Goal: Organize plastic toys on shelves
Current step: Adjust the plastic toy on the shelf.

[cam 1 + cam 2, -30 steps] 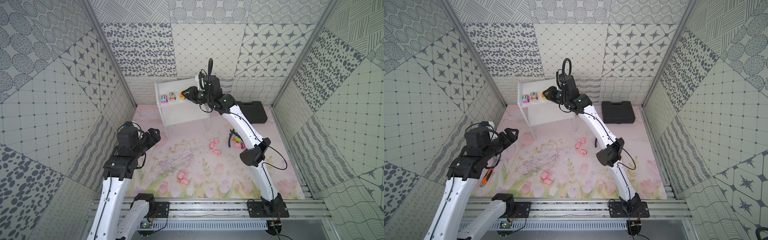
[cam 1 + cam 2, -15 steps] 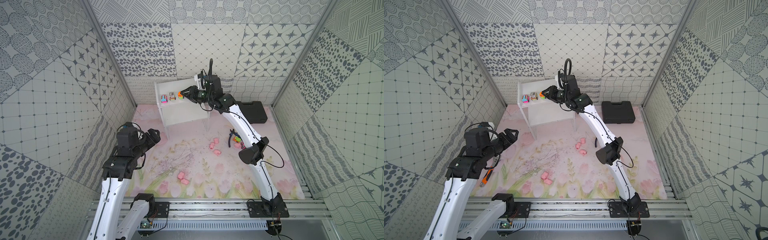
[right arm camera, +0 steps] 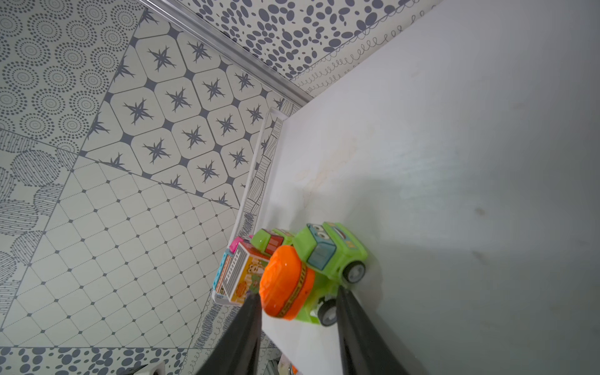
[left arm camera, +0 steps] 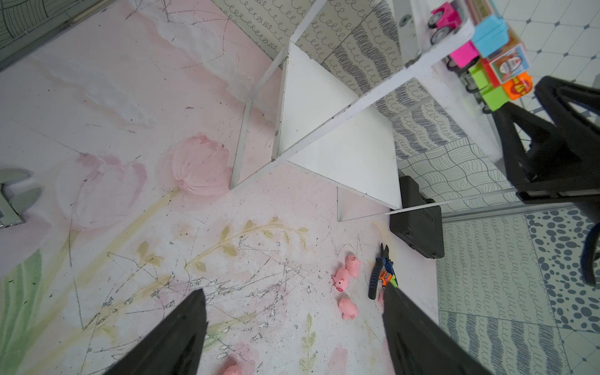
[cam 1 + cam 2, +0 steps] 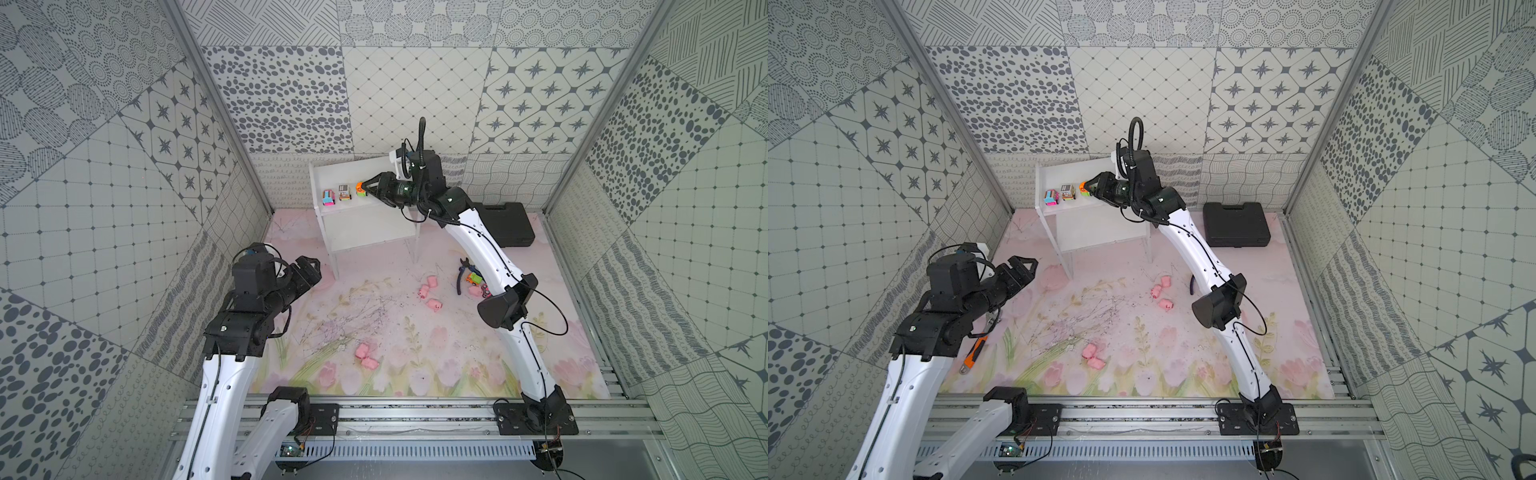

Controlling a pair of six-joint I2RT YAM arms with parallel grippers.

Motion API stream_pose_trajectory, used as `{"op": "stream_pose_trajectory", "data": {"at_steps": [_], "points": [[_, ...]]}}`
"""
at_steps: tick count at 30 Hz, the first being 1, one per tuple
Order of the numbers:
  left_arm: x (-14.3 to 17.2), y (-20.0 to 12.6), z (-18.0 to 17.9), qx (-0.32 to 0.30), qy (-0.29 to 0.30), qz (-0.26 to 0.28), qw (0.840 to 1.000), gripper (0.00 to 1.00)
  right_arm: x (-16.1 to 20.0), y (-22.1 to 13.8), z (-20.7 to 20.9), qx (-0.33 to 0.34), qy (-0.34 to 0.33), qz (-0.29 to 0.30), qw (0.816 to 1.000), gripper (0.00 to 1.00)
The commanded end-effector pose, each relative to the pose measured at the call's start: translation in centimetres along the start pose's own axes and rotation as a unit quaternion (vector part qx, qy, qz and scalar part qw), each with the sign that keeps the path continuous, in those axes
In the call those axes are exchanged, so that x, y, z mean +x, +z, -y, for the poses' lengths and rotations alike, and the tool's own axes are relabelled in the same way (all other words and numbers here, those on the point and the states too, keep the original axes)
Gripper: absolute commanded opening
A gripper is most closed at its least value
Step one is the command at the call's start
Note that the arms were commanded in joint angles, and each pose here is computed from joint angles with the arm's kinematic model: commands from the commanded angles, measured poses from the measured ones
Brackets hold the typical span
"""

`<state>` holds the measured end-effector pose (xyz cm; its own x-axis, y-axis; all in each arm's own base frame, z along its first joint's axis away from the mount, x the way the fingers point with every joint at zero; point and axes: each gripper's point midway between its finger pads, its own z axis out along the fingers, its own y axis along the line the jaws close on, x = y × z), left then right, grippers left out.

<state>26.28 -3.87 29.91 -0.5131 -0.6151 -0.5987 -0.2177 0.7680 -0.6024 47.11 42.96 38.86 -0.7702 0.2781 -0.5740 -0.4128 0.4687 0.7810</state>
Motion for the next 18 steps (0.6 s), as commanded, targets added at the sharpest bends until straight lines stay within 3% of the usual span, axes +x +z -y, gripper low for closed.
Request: {"op": "stream_pose_trajectory", "data": {"at_steps": [1,6,13,18], "points": [[-0.7,-0.7,0.6,0.011,-0.003,0.010,1.000,0.88,-2.2,-3.1,-2.7,-0.007,-0.041,0.036,0.999,0.46],[-1.2,-1.1,1.1,0.019,-0.001,0.019,1.000,0.88,-2.7,-4.5,-4.2,-0.013,-0.091,0.046,0.995,0.52],[-1.9,-1.8,1.9,0.036,-0.002,0.036,0.999,0.88,-1.7,-5.5,-7.2,-0.031,-0.229,0.047,0.972,0.62],[-3.1,-2.7,3.3,0.056,0.002,0.051,0.997,0.88,-1.8,-5.5,-7.6,0.011,-0.268,0.077,0.960,0.68]]}}
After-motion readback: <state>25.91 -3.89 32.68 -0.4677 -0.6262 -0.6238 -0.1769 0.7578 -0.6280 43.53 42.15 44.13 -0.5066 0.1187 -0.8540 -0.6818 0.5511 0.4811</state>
